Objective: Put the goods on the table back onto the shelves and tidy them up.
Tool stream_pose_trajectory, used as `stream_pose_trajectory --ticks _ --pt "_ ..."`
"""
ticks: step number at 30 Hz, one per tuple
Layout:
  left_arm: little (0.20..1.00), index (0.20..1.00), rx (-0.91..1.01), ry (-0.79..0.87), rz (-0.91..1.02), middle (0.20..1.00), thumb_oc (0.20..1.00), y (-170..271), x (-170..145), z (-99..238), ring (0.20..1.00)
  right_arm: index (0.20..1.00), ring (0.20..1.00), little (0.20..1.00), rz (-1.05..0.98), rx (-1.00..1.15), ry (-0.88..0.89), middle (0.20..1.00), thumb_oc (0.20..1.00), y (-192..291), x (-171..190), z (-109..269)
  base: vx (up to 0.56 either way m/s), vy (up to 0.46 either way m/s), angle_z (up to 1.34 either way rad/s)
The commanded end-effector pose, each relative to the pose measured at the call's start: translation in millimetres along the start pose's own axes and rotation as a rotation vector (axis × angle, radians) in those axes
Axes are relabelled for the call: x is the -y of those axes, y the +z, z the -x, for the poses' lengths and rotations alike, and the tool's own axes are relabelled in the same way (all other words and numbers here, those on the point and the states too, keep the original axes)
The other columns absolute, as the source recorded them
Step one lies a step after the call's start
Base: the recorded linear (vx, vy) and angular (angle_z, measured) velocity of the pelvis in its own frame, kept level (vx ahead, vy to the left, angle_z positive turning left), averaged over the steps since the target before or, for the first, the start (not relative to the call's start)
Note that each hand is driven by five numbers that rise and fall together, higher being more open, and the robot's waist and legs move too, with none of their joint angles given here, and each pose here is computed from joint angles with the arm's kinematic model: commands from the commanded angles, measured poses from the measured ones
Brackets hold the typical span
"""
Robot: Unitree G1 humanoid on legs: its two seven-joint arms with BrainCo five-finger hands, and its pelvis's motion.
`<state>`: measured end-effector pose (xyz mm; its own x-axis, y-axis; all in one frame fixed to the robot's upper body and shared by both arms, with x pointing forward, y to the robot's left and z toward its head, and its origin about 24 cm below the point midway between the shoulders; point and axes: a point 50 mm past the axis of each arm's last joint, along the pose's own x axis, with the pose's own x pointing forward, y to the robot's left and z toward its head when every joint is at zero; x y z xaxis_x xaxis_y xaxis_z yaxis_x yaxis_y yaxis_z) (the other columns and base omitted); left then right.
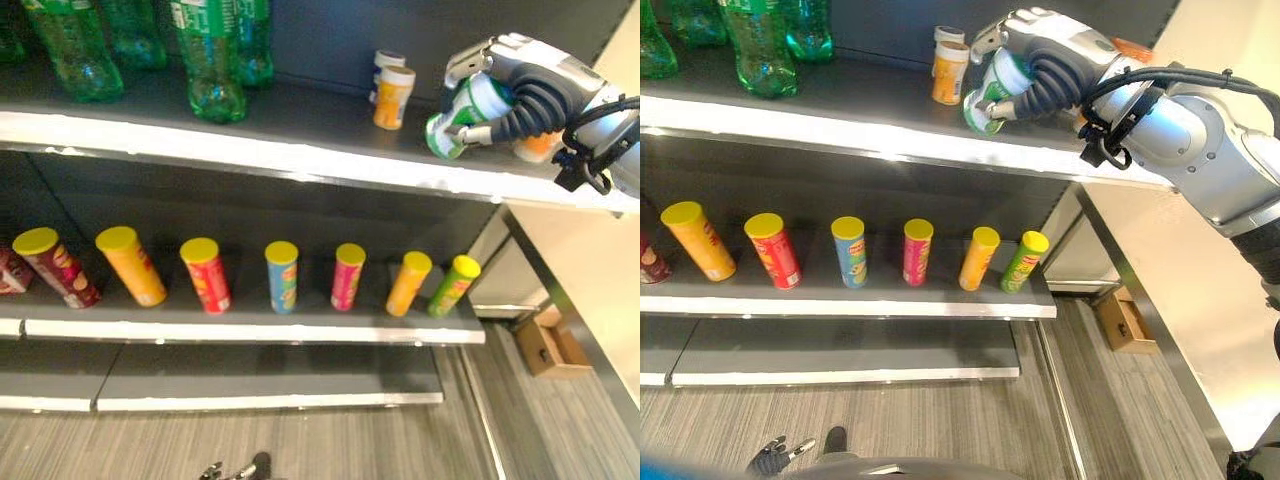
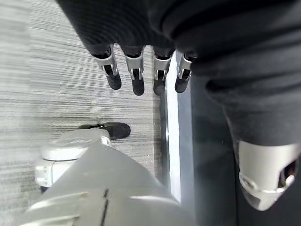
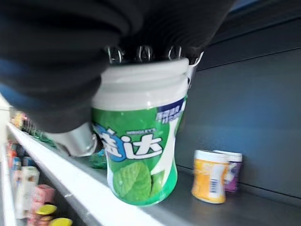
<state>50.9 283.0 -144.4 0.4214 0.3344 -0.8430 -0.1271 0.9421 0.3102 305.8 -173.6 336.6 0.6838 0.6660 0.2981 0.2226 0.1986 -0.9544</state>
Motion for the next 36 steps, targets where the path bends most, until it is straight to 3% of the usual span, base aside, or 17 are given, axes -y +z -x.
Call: stream_pose_trajectory --ticks 1,36 --pt "1.0 1.0 0.071 0.054 0.019 1.0 1.0 29 -19 -8 1.0 0.2 0.2 0.2 0.106 -0.008 -0.145 0.2 0.2 5 45 -5 0.04 -0.037 0.33" --pt "1.0 1.0 0.059 0.076 -0.009 1.0 1.0 30 -38 -8 1.0 0.2 0.2 0.2 0.033 -0.106 0.033 0.2 0.2 -16 37 -35 0.02 -0.027 0.07"
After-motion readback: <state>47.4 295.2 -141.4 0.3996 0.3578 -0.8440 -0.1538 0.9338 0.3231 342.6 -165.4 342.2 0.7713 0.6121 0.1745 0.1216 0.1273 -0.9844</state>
